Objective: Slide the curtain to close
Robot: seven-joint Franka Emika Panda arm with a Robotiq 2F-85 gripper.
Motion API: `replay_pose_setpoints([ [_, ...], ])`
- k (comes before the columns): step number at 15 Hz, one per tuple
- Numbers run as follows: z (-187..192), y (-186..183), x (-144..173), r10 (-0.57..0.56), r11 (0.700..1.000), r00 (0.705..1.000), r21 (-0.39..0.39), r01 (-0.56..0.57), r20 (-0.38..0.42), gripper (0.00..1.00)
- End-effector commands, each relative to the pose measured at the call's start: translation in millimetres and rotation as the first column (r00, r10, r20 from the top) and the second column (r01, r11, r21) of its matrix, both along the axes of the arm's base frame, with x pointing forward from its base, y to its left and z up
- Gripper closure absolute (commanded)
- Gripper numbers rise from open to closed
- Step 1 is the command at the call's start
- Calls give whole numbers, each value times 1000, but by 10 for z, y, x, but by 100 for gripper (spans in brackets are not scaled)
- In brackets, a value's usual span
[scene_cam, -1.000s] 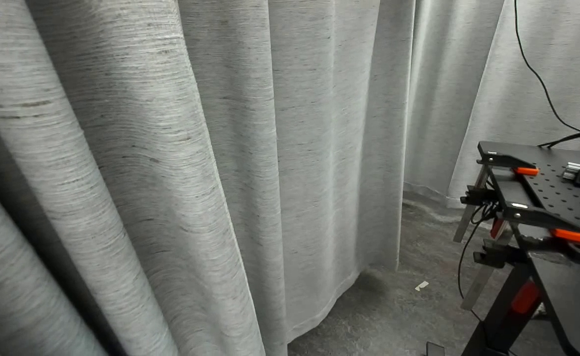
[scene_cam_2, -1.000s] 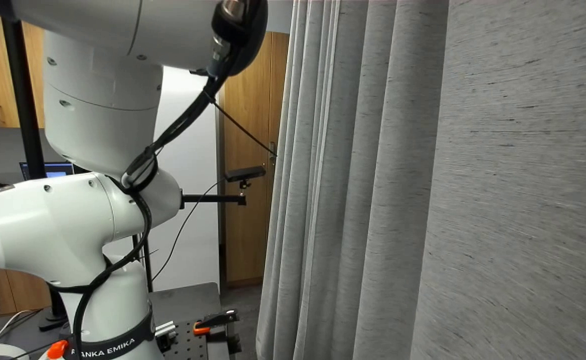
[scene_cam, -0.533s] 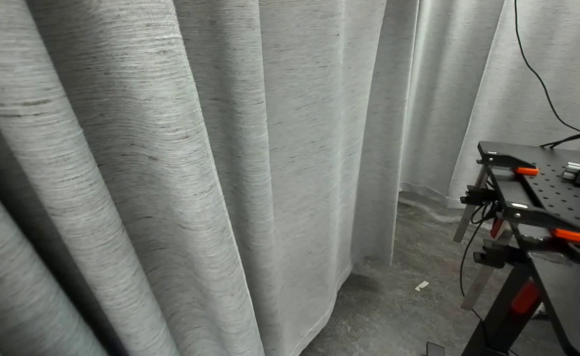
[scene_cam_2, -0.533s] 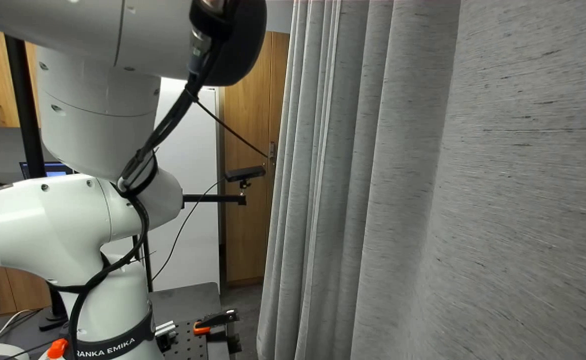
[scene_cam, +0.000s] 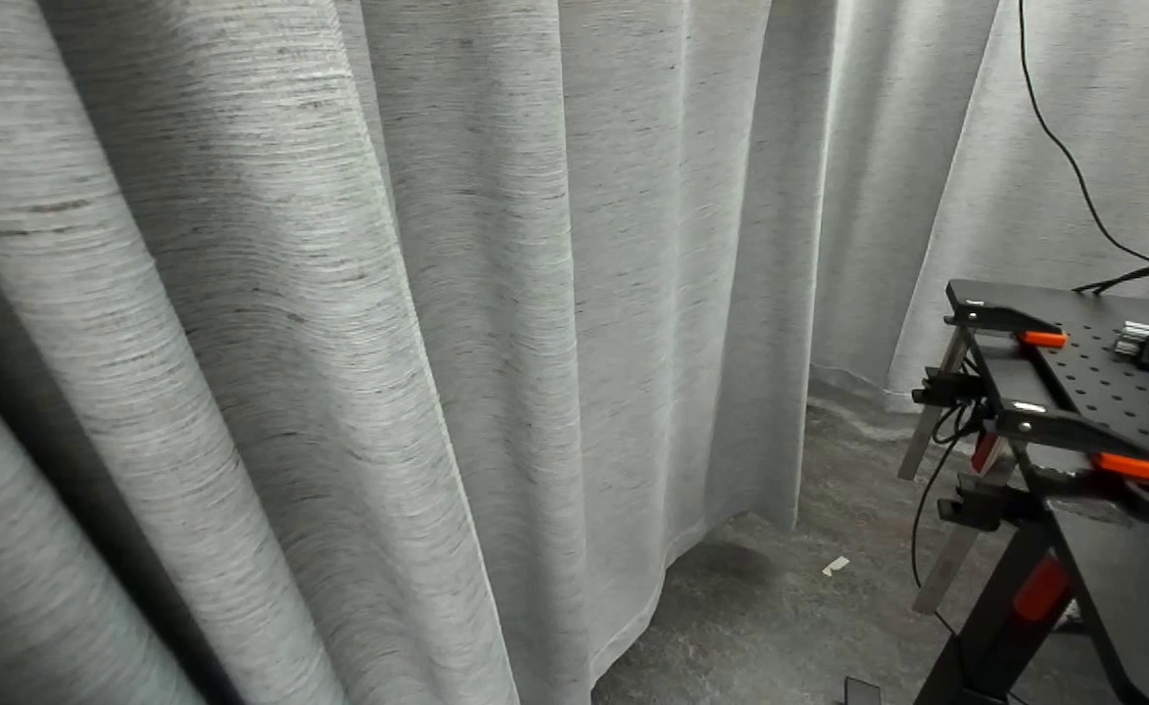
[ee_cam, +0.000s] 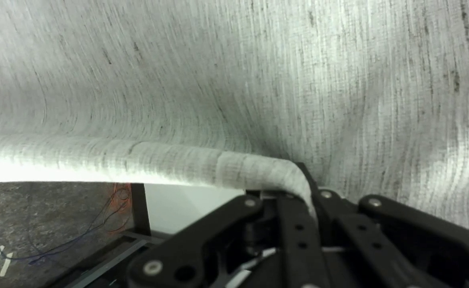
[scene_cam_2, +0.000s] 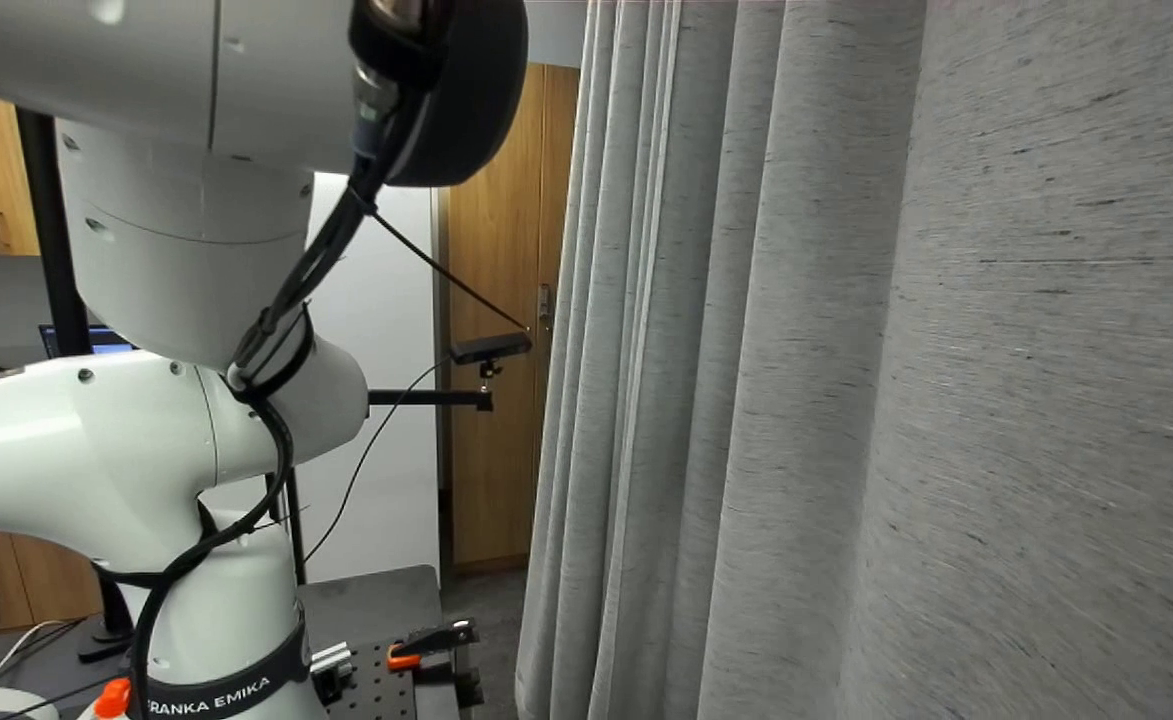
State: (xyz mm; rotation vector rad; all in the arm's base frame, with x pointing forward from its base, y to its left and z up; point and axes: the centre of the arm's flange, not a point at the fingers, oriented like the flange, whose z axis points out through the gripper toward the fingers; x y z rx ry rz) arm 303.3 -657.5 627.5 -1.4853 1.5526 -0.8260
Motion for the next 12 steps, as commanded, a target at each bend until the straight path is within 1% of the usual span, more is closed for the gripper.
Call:
replay_pose_setpoints([
  [1, -277, -133, 40, -30, 999, 997, 14, 31, -71, 100],
  [6, -315, -28, 99, -10, 1000, 998, 28, 12, -59, 100],
  [7, -293, -100, 92, -19, 999, 999, 30, 21, -47, 100],
  [12, -277, -121, 45, -37, 999, 999, 37, 38, -27, 100],
])
